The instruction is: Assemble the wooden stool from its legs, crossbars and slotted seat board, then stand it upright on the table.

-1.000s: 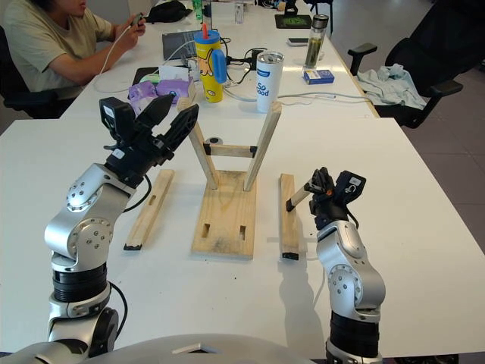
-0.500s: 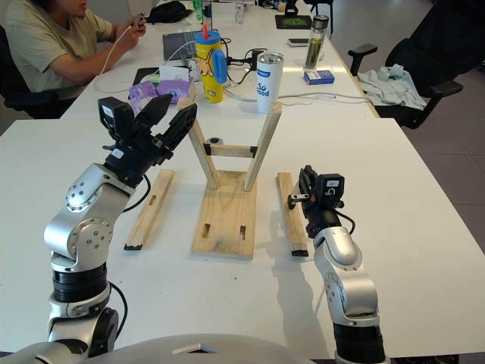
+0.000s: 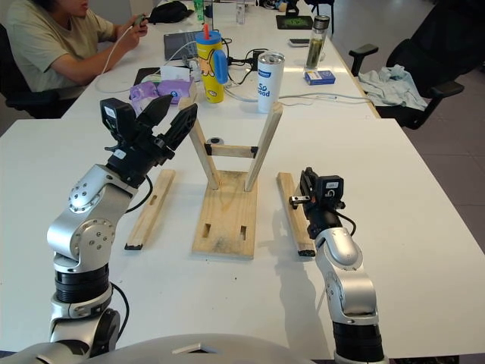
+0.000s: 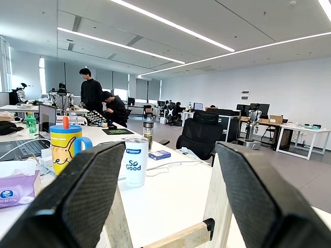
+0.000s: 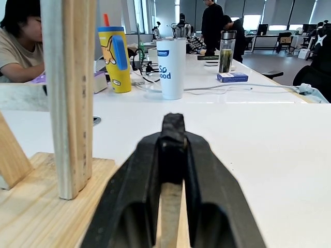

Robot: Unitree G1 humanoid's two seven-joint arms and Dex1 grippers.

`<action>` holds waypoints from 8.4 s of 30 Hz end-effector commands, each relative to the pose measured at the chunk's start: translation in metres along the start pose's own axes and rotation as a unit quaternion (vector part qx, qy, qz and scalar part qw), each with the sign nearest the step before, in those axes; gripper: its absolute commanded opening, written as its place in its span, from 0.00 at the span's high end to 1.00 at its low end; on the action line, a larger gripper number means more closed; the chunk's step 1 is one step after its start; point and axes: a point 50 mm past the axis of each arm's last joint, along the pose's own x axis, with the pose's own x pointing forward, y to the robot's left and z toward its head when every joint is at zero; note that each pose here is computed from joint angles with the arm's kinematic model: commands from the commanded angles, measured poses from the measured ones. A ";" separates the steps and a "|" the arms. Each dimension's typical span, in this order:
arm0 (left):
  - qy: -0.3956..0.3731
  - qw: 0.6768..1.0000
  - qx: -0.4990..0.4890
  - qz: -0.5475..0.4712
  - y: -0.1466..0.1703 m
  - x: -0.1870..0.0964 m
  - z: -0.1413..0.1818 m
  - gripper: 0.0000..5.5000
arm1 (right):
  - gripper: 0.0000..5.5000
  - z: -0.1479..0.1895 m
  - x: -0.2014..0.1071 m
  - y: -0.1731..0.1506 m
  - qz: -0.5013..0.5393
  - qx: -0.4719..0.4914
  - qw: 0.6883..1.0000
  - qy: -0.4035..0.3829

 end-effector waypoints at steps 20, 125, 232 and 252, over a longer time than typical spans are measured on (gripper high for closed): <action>-0.004 1.000 0.004 0.007 0.000 0.000 0.000 0.41 | 0.92 -0.040 -0.006 -0.008 0.018 -0.018 0.998 0.058; -0.032 0.996 0.001 0.086 0.000 -0.022 -0.004 0.41 | 0.25 -0.013 -0.028 -0.026 0.138 -0.037 0.949 0.282; 0.090 0.960 -0.218 -0.150 0.089 -0.082 0.078 0.63 | 0.30 -0.033 -0.020 0.050 0.629 -0.329 0.698 0.100; 0.118 0.964 -0.139 -0.196 0.057 -0.051 0.031 0.63 | 0.30 -0.024 0.044 0.008 0.526 -0.472 0.706 0.043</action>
